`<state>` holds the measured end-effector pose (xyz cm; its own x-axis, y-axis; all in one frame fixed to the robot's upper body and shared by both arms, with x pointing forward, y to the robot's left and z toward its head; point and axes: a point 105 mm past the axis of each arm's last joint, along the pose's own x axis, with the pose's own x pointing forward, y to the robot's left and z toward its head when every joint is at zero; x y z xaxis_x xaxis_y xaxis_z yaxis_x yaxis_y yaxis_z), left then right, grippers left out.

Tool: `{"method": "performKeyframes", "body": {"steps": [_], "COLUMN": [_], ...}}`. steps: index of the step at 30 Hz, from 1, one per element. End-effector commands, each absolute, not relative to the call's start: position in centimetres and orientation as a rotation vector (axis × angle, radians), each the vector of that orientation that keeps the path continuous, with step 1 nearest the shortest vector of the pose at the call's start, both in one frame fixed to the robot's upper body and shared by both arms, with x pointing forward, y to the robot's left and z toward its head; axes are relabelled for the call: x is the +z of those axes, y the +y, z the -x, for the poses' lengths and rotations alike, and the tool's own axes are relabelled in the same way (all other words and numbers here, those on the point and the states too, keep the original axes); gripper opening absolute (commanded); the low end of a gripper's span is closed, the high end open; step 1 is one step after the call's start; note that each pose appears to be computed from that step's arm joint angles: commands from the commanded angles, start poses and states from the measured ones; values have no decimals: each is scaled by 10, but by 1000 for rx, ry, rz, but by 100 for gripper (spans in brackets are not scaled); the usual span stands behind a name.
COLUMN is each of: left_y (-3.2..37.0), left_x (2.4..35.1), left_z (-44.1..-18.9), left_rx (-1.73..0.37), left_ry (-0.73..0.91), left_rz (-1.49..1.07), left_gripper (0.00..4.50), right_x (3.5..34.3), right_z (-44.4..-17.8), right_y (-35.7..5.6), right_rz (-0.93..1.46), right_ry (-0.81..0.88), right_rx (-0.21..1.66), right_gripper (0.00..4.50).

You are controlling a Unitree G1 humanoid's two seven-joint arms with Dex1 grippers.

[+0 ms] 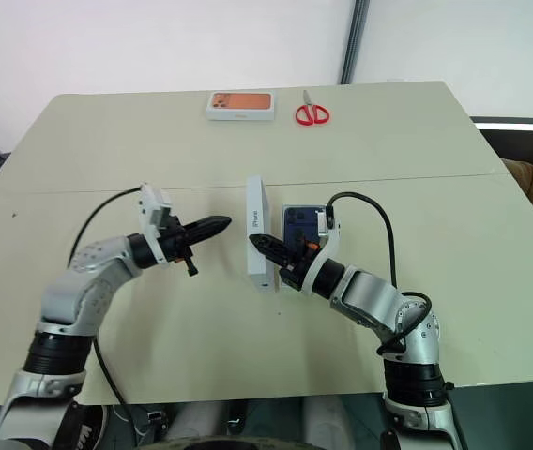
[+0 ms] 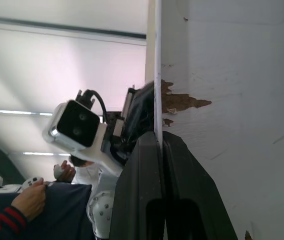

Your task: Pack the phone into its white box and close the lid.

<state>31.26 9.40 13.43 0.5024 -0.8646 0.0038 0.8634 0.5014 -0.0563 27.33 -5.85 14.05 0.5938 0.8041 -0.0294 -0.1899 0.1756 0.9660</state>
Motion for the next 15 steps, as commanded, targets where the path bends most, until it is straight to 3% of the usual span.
{"method": "performKeyframes", "body": {"steps": [1,3,7,10,15], "left_y": [88,84,72,69,53], "left_x": [139,134,129,132,128], "left_z": [-311,-311,-310,-312,-317], "left_rx": [-1057,-1062,-1083,-1089,-1100], "left_ry": [1,8,12,6,6], "left_rz": [39,41,40,51,67], "left_gripper": [2,0,0,0,0], "right_x": [147,145,150,163,193], "right_z": [-272,-273,-275,-291,-321], "right_y": [-61,-63,-67,-85,-145], "right_rz": [-1220,-1217,-1141,-1012,-726], "right_ry": [605,608,585,452,146], "right_rx": [781,767,775,721,525], "right_gripper": [29,90,283,432,432]}}
